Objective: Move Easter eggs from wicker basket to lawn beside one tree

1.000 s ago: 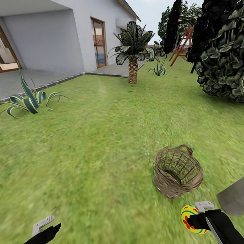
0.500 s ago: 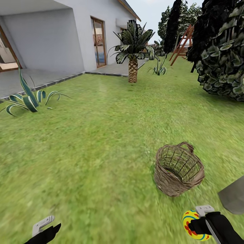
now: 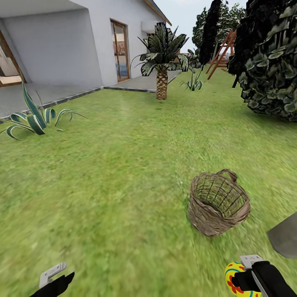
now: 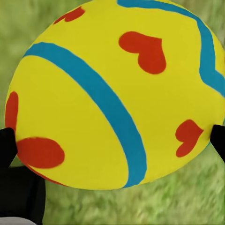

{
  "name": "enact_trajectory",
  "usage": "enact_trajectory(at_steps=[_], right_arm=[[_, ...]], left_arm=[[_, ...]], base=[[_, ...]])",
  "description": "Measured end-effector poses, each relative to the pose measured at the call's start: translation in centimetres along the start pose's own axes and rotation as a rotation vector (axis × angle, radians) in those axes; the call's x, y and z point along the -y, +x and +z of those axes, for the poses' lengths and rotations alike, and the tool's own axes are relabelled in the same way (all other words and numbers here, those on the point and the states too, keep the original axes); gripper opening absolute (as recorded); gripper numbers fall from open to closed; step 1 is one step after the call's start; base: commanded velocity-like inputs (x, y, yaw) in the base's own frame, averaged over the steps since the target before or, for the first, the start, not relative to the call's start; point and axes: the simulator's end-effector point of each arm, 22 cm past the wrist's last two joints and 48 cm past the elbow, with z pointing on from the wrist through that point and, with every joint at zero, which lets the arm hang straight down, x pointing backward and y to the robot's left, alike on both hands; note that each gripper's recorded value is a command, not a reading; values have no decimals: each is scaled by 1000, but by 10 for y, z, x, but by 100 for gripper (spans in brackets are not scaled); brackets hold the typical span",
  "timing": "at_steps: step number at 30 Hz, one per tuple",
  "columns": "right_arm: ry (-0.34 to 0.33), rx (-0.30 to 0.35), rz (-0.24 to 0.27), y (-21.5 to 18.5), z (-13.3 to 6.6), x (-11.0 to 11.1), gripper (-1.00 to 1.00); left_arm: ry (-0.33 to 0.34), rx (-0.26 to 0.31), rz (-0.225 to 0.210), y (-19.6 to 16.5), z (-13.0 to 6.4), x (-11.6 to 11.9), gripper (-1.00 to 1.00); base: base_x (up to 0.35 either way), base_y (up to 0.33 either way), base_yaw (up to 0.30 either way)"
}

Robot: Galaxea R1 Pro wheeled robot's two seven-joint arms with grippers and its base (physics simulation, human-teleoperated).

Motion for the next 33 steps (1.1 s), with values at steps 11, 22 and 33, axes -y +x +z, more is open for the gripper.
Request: enact_trajectory(at_steps=[11,22,33], right_arm=[[-1,1,3,8,23,-4,-100],[0,-2,1,17,47,-9,-100],[1,0,0,26,71,-13,-100]], left_arm=[[49,-20,-6,26,20,4,100],[47,-20,-7,41,38,-4,100],[46,-22,-8,59,57,-10,100]], base=[[0,0,0],[0,0,0],[0,0,0]])
